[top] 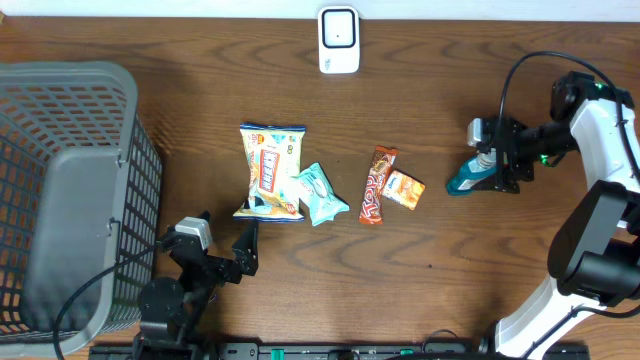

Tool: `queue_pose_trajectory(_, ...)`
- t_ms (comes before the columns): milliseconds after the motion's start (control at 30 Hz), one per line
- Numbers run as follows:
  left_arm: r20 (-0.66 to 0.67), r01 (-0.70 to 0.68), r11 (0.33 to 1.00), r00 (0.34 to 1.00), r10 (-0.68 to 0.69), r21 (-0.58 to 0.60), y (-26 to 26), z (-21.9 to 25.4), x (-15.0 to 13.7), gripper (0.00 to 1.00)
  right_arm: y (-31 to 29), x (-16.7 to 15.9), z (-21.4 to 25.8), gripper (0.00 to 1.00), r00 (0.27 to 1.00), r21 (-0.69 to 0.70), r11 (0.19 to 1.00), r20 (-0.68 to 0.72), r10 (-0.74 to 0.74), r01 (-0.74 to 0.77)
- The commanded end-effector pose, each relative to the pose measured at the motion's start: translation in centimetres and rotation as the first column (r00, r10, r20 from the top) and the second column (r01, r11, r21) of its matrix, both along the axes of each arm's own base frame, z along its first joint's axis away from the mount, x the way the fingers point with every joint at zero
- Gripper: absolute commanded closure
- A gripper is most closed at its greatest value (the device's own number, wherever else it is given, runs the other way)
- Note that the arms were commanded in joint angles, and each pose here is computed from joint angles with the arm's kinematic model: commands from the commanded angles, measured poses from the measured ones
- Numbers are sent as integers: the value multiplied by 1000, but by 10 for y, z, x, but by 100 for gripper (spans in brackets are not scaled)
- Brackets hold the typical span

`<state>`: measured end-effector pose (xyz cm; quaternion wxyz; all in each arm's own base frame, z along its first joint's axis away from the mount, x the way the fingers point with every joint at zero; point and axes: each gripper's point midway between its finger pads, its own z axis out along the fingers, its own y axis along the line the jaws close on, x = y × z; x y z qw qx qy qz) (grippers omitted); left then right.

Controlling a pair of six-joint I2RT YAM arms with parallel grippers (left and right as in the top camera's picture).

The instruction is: Scan the item barcode

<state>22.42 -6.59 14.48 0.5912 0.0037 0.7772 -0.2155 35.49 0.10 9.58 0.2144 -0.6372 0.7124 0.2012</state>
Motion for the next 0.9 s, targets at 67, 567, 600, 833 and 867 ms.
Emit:
queue_pose_trajectory(67, -34, 17, 1000, 999, -16, 19, -2, -13, -2, 2, 13, 0, 0, 10, 1000, 28, 999, 2, 31, -31)
queue_pose_trajectory(567, -34, 17, 1000, 999, -16, 19, -2, -13, -2, 2, 32, 10, 4, 72, 995, 87, 992, -52, -84, 89)
queue_pose_trajectory(600, -34, 17, 1000, 999, -16, 19, -2, -13, -2, 2, 34, 14, 6, 72, 992, 106, 987, -56, -112, 117)
queue_pose_trajectory(833, -34, 17, 1000, 999, -16, 19, -2, -13, -2, 2, 56, 36, 30, 75, 970, 300, 923, -94, -223, 241)
queue_pose_trajectory(867, -34, 17, 1000, 999, -16, 19, -2, -13, -2, 2, 60, 38, 35, 75, 967, 331, 909, -106, -231, 254)
